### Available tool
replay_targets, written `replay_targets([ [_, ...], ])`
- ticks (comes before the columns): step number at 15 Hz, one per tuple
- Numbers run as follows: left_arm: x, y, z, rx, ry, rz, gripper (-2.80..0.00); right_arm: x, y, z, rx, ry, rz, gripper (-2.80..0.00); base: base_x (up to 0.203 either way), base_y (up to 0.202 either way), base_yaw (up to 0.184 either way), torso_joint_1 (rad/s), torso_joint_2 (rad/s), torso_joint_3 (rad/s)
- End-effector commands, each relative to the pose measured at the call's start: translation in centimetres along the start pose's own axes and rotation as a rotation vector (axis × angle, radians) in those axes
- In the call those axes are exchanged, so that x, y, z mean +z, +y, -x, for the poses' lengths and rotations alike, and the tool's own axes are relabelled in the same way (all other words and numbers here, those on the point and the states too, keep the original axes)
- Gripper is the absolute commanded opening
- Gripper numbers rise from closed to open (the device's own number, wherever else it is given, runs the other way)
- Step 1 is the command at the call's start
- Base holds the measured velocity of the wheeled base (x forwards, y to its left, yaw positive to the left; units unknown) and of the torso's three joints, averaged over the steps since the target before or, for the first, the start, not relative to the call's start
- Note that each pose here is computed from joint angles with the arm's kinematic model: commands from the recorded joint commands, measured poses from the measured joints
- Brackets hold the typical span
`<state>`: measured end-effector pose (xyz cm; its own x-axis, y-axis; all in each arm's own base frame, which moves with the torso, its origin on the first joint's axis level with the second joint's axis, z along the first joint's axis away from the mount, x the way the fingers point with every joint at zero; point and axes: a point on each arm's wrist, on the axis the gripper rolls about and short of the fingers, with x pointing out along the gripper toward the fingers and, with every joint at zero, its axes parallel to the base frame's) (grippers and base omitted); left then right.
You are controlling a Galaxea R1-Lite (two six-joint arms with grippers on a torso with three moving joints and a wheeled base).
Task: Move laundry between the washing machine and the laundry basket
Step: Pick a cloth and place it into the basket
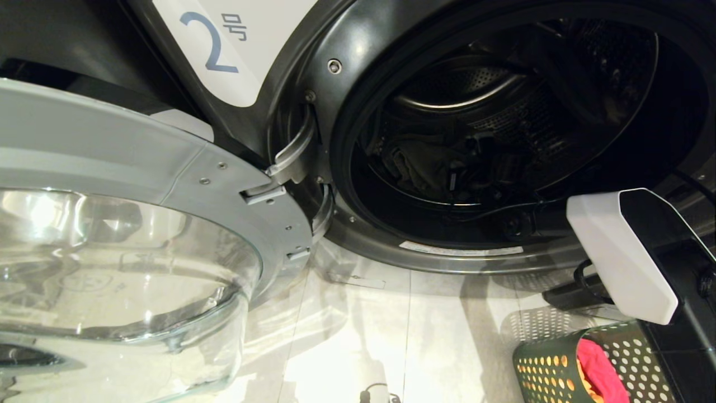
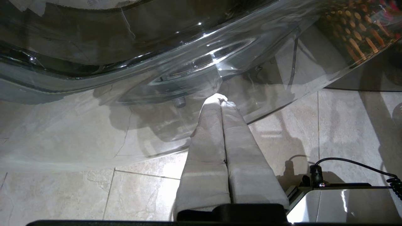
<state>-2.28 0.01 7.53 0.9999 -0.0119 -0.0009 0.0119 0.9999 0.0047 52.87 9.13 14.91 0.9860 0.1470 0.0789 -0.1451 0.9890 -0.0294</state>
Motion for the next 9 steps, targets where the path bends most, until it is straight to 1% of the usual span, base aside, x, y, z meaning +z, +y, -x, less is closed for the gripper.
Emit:
replay_targets([
  [1, 0.0, 0.0, 0.0, 0.0, 0.001, 0.0, -2.8, 2.8, 1.2, 0.6, 0.044, -0.054, -0.015, -2.8, 0.0, 0.0, 0.0, 0.0, 0.0, 0.0],
  [3, 0.0, 0.0, 0.0, 0.0, 0.001, 0.0, -2.8, 4.6, 1.7, 1.2, 0.06, -0.068, -0.019, -2.8, 0.0, 0.0, 0.0, 0.0, 0.0, 0.0],
  [4, 0.0, 0.0, 0.0, 0.0, 0.001, 0.0, -2.8, 5.0, 2.0, 1.4, 0.066, -0.063, -0.02, 0.0, 0.0, 0.0, 0.0, 0.0, 0.0, 0.0],
  [6, 0.0, 0.0, 0.0, 0.0, 0.001, 0.0, -2.8, 5.1, 2.5, 1.4, 0.077, -0.067, -0.022, 0.0, 0.0, 0.0, 0.0, 0.0, 0.0, 0.0],
  [9, 0.0, 0.0, 0.0, 0.0, 0.001, 0.0, -2.8, 6.0, 3.9, 1.8, 0.132, -0.085, -0.07, 0.0, 0.0, 0.0, 0.0, 0.0, 0.0, 0.0],
])
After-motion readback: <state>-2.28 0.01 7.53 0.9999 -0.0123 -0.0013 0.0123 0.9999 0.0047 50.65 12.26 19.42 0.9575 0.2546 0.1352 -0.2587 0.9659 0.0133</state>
